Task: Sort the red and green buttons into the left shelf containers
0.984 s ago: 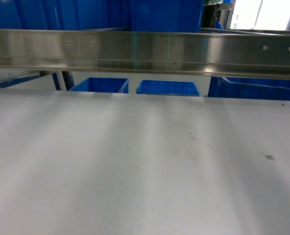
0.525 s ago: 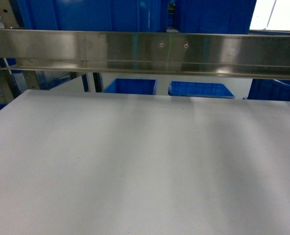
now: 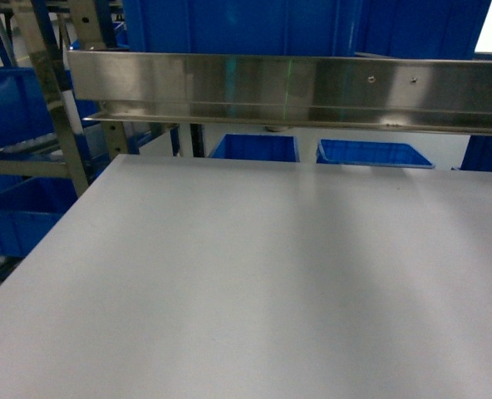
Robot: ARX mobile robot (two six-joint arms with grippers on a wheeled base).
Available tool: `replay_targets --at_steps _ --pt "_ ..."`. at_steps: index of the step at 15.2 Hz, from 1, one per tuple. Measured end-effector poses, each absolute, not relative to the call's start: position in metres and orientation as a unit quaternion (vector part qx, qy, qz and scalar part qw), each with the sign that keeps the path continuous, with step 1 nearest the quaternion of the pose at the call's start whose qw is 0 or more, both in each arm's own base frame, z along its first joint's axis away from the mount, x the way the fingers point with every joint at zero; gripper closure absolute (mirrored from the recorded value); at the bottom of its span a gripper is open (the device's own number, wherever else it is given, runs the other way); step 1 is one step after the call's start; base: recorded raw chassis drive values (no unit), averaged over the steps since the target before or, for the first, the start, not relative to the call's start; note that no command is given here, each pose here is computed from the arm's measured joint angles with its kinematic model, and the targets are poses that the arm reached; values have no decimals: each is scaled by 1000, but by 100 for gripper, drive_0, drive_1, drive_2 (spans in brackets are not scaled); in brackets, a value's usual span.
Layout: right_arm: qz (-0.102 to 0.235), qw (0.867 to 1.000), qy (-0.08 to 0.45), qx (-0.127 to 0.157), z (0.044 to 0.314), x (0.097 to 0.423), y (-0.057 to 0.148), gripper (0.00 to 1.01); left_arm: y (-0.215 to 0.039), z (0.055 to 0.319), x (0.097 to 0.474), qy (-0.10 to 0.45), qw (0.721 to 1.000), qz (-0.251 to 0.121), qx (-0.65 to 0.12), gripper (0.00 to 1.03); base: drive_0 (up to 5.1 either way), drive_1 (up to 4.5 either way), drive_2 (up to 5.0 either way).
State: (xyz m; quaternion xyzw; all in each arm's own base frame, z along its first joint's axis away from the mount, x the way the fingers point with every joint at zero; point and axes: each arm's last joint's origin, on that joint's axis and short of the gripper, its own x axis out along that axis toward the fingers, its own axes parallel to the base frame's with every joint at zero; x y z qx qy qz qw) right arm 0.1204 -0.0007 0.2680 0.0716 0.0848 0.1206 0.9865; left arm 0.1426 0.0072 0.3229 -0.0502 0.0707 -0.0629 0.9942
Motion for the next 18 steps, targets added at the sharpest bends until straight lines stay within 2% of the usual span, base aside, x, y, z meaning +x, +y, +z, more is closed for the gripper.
replay_targets --at_steps 18 --pt "121 986 85 71 268 120 -1 74 7 323 143 71 994 -63 -50 76 -506 239 239"
